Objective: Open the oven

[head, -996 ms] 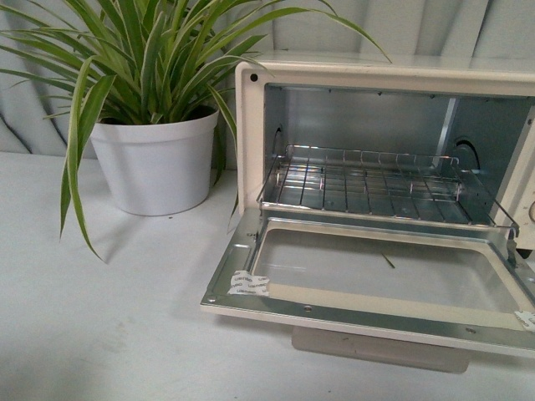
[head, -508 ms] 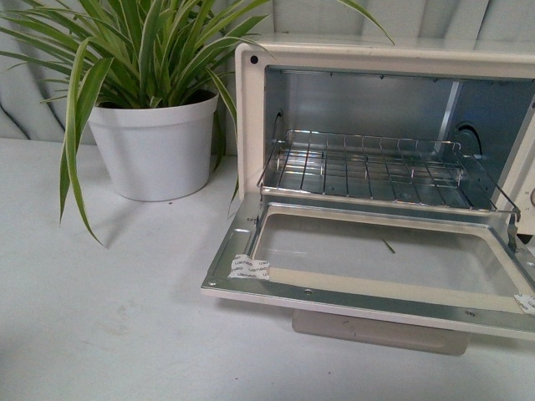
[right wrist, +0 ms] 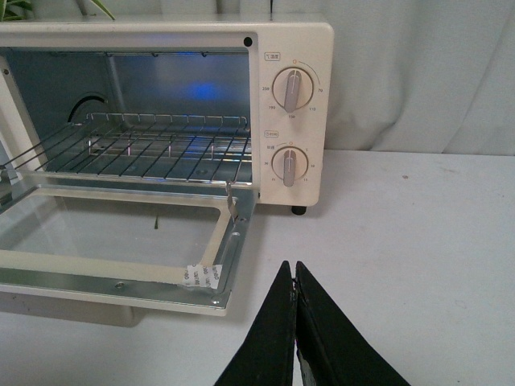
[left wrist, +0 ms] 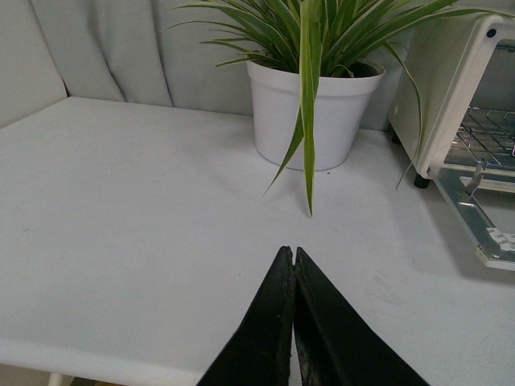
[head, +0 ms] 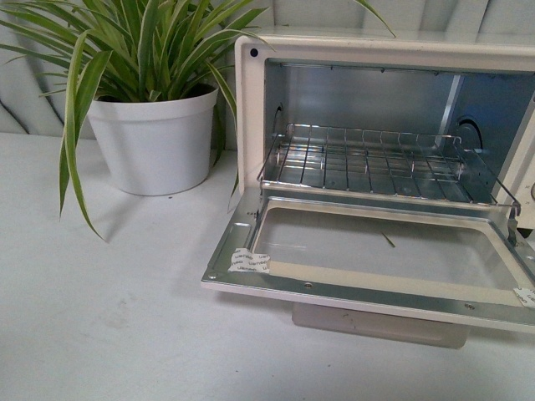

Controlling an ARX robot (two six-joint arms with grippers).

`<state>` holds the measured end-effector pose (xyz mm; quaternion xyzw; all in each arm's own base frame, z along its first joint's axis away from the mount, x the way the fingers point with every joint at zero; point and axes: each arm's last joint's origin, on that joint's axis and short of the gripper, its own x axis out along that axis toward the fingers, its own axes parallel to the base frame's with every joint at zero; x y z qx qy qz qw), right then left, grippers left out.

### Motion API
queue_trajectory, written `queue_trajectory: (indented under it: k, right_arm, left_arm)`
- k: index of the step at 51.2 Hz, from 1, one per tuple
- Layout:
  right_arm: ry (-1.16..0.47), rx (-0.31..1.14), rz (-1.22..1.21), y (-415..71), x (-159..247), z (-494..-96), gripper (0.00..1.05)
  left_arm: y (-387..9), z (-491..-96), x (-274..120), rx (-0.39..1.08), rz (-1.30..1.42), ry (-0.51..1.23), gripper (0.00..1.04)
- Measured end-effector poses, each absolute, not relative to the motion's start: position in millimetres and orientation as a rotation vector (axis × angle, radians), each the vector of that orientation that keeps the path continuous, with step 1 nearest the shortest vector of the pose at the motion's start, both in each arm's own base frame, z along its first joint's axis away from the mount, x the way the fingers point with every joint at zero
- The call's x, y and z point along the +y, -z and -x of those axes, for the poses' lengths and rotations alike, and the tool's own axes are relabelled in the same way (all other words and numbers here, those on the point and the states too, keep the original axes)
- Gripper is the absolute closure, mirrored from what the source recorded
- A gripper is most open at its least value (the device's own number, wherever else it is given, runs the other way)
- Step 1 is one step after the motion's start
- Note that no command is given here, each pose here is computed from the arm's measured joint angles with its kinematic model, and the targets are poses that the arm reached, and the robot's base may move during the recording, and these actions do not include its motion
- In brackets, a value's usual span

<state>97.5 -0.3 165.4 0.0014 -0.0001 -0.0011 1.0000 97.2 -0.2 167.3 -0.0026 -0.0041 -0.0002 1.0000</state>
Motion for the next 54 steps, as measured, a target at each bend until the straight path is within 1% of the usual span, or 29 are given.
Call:
queue_trajectory:
  k: [1, 2, 3, 12, 13, 14, 18, 19, 21, 22, 23, 24, 28, 29, 31, 33, 35, 54]
  right_arm:
    - [0.002, 0.000, -0.003, -165.4, -0.3, -97.5, 1.04]
    - [0.003, 0.000, -0.002, -165.4, -0.3, -97.5, 1.00]
    - [0.003, 0.000, -0.001, -165.4, -0.3, -97.5, 0.98]
    - [0.002, 0.000, -0.001, -165.4, -0.3, -97.5, 0.68]
    - [0.003, 0.000, -0.001, -165.4, -0.3, -97.5, 0.66]
    - [0.003, 0.000, -0.001, -165.4, -0.3, -97.5, 0.63]
    - [0.003, 0.000, -0.001, -165.4, -0.3, -97.5, 0.50]
    - [0.003, 0.000, -0.001, -165.4, -0.3, -97.5, 0.47]
    - [0.003, 0.000, -0.001, -165.4, -0.3, -97.5, 0.39]
    - [0.003, 0.000, -0.001, -165.4, -0.3, -97.5, 0.36]
    - [0.002, 0.000, -0.001, -165.4, -0.3, -97.5, 0.31]
    - [0.003, 0.000, -0.001, -165.4, -0.3, -97.5, 0.29]
    - [0.003, 0.000, -0.001, -165.4, -0.3, -97.5, 0.15]
    - [0.003, 0.000, -0.001, -165.4, -0.3, -97.5, 0.13]
    - [0.003, 0.000, -0.002, -165.4, -0.3, -97.5, 0.07]
    - [0.003, 0.000, -0.002, -165.4, -0.3, -97.5, 0.09]
    - [0.003, 0.000, -0.002, -165.4, -0.3, -97.5, 0.10]
    - [0.003, 0.000, -0.002, -165.4, -0.3, -97.5, 0.09]
  left_arm:
    - [-167.3, -97.2, -0.2, -0.008, 0.005, 0.000, 0.98]
    - [-167.3, -97.2, -0.2, -0.008, 0.005, 0.000, 0.94]
    - [-167.3, -97.2, -0.2, -0.008, 0.005, 0.000, 0.90]
    - [-167.3, -97.2, -0.2, -0.009, 0.005, 0.000, 0.62]
    - [-167.3, -97.2, -0.2, -0.009, 0.005, 0.000, 0.58]
    - [-167.3, -97.2, -0.2, -0.009, 0.005, 0.000, 0.56]
    - [-167.3, -97.2, -0.2, -0.009, 0.005, 0.000, 0.42]
    - [-167.3, -97.2, -0.2, -0.009, 0.005, 0.000, 0.40]
    - [-167.3, -97.2, -0.2, -0.009, 0.005, 0.000, 0.33]
    - [-167.3, -97.2, -0.2, -0.009, 0.005, 0.000, 0.28]
    - [-167.3, -97.2, -0.2, -0.009, 0.005, 0.000, 0.24]
    - [-167.3, -97.2, -0.2, -0.009, 0.005, 0.000, 0.20]
    - [-167.3, -97.2, -0.2, -0.009, 0.005, 0.000, 0.08]
    - [-167.3, -97.2, -0.2, -0.009, 0.004, 0.000, 0.05]
    - [-167.3, -97.2, -0.2, -0.009, 0.004, 0.000, 0.05]
    - [-167.3, -97.2, -0.2, -0.009, 0.004, 0.000, 0.07]
    - [-167.3, -97.2, -0.2, -0.009, 0.004, 0.000, 0.07]
    - [-167.3, -97.2, -0.2, -0.009, 0.004, 0.000, 0.06]
